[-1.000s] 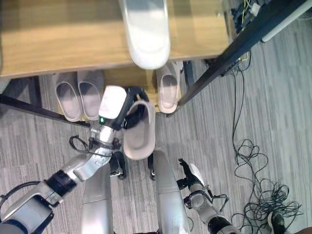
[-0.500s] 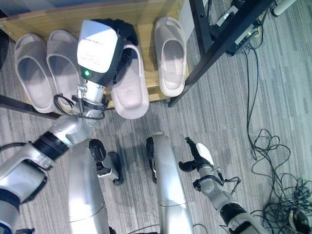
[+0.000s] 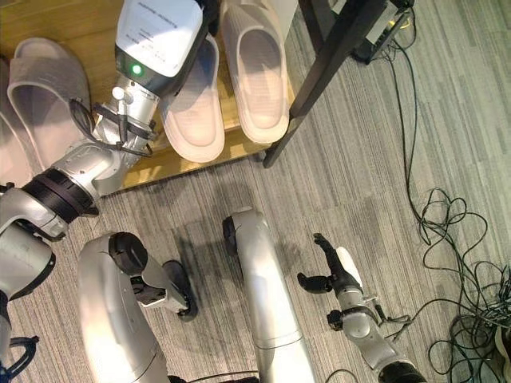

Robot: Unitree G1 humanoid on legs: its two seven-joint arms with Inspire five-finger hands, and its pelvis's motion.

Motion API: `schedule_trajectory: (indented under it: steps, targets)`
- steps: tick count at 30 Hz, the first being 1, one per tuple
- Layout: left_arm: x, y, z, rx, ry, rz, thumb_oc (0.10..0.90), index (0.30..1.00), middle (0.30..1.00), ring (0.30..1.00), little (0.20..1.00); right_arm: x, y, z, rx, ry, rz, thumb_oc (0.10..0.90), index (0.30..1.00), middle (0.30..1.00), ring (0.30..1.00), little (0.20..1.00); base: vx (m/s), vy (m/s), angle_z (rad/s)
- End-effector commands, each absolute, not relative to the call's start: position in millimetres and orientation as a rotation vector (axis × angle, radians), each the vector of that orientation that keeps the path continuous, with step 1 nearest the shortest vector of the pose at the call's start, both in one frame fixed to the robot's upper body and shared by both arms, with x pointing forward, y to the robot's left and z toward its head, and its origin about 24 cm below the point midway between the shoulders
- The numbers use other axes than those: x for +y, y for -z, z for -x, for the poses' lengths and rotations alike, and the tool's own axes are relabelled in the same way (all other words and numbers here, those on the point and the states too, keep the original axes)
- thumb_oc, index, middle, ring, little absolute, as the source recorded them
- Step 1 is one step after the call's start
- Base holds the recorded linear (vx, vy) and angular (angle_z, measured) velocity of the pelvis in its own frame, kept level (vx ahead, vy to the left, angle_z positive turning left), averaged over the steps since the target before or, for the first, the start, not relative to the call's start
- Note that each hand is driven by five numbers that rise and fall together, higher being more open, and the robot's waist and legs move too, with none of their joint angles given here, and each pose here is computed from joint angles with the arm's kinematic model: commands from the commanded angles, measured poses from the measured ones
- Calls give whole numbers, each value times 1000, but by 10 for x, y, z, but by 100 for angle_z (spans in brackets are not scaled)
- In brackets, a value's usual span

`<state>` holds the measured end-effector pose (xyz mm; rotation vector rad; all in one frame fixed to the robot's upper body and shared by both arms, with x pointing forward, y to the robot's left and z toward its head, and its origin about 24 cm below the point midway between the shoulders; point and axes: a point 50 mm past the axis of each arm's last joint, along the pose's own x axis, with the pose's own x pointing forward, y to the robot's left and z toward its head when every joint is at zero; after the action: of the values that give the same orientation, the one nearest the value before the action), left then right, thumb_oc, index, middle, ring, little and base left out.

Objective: Arrange the slippers neatly on the shoe rack.

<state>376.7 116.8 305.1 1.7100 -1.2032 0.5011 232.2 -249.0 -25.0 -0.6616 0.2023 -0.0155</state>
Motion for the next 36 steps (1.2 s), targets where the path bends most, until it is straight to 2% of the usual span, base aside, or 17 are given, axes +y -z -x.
schedule_trajectory:
  steps: [1, 5, 6, 9, 11, 17, 23, 28, 32, 36]
  targets:
    - [859, -3837, -3573, -1416, -704, -1672, 400, 300, 300, 300, 300, -2607, -154, -2427, 28, 69, 629, 800, 900, 900, 900, 900, -1, -16, 4]
    - [804, -3890, -3612, -1368, -697, -1685, 400, 300, 300, 300, 300, -2615, -159, -2422, 31, 70, 605, 800, 900, 900, 900, 900, -6, -16, 5]
    - [752, -3908, -3616, -1352, -657, -1664, 800, 900, 900, 900, 900, -2599, -169, -2447, 26, 68, 593, 800, 900, 900, 900, 900, 0, 0, 0]
    - [690, -3891, -3665, -1255, -593, -1654, 800, 900, 900, 900, 900, -2583, -196, -2512, 25, 75, 587, 800, 900, 900, 900, 900, 5, -40, 4]
    - [709, -3934, -3724, -1182, -618, -1629, 800, 900, 900, 900, 900, -2537, -182, -2532, 27, 55, 590, 800, 900, 900, 900, 900, 4, -22, 10]
    - [757, -4057, -3678, -1195, -615, -1604, 800, 900, 900, 900, 900, -2608, -168, -2501, 44, 51, 611, 800, 900, 900, 900, 900, -5, -13, 5]
    - [557, -4143, -3406, -1323, -479, -1533, 800, 900, 900, 900, 900, -2576, -99, -2477, 84, 36, 633, 800, 900, 900, 900, 900, 0, -42, 13]
    - [523, -4138, -3354, -1331, -447, -1450, 800, 900, 900, 900, 900, -2548, -7, -2527, 123, 36, 686, 800, 900, 900, 900, 900, -6, -25, 7]
    - [352, -4025, -3301, -1332, -305, -1379, 800, 900, 900, 900, 900, -2414, 248, -2439, 212, 5, 685, 800, 900, 900, 900, 900, -5, -5, 17]
    - [310, -3977, -3323, -1313, -262, -1382, 800, 900, 900, 900, 900, -2395, 320, -2409, 249, -15, 690, 800, 900, 900, 900, 900, -6, -1, 2]
